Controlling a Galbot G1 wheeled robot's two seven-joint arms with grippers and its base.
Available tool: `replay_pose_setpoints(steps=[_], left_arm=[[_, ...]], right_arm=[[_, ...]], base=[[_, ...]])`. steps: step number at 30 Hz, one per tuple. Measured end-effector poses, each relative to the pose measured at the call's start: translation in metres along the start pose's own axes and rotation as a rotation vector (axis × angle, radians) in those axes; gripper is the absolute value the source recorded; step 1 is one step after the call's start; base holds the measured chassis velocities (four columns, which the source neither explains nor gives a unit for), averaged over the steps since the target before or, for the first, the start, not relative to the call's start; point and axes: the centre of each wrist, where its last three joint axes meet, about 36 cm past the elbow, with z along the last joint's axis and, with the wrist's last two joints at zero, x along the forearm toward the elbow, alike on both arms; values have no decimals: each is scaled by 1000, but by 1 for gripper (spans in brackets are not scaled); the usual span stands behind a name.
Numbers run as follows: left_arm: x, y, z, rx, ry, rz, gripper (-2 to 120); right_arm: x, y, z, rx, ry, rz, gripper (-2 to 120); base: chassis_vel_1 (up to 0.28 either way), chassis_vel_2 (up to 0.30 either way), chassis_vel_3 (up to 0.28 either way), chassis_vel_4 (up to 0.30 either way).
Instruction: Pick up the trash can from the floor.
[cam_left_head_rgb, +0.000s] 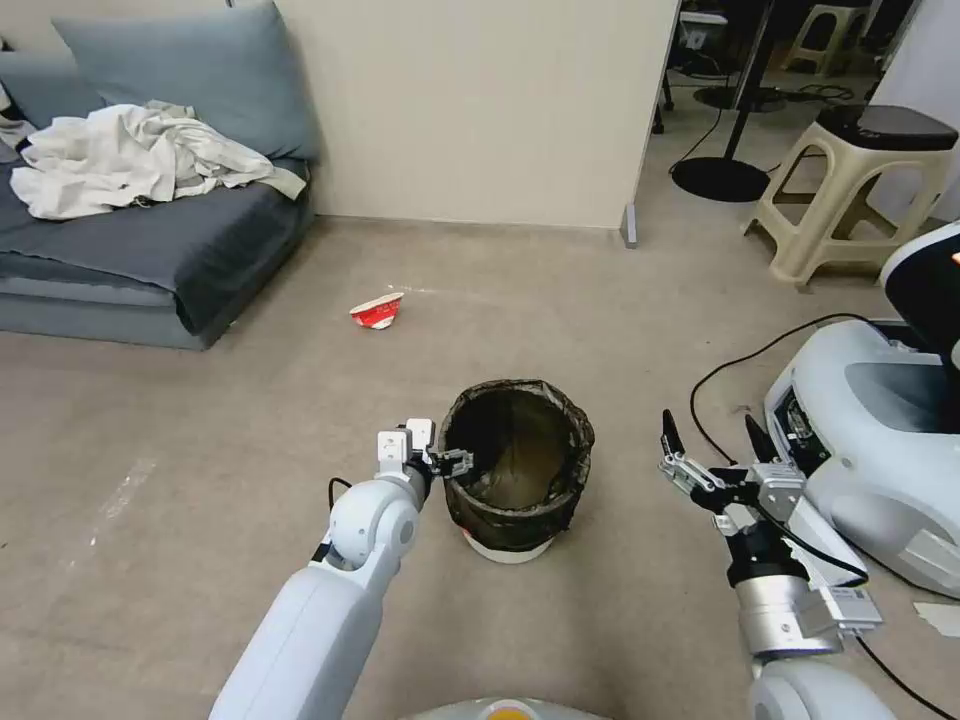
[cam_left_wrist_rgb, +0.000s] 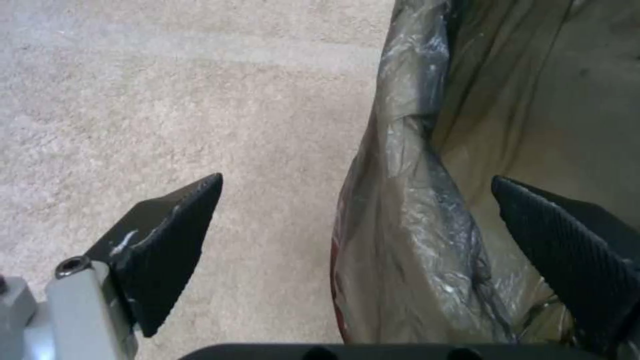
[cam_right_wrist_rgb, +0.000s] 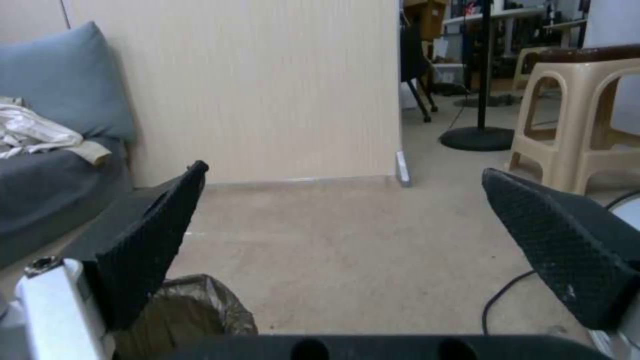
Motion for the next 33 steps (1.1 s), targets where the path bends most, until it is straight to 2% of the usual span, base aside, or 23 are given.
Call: replay_pose_setpoints(steps=[9,12,15,16,18,19,22,24,26,31,32,33], left_arm=[[-6,-8,0,2,17,-17,100],[-7,-10,1,4,21,-19,95],[-9,-12,1,9,28,-22,80],[-9,-12,1,9,28,-22,80],[-9,-12,1,10,29,-23,71],[-9,-12,1,10,29,-23,71],[-9,-12,1,12,29,-22,55],[-9,-12,1,12,29,-22,55],[-8,-11,2,13,31,-22,42],[-8,-11,2,17,34,-24,27],[-8,-11,2,19,35,-25,19],[-8,-11,2,19,35,-25,19]], right_arm=[[-2,-1,3,-1,2,3,100],[-2,-1,3,0,2,4,100],[-2,-2,3,1,2,8,100],[-2,-2,3,1,2,8,100],[-3,-2,3,1,2,9,100],[-3,-2,3,1,2,9,100],[-3,-2,3,1,3,9,100],[-3,-2,3,1,3,9,100],[-3,-2,3,1,3,9,100],[-3,-2,3,1,3,9,100],[-3,-2,3,1,4,8,100],[-3,-2,3,1,4,8,100]], base=[[0,0,0,0],[0,0,0,0],[0,0,0,0],[0,0,0,0],[0,0,0,0],[0,0,0,0],[0,0,0,0],[0,0,0,0],[0,0,0,0],[0,0,0,0],[0,0,0,0],[0,0,0,0]])
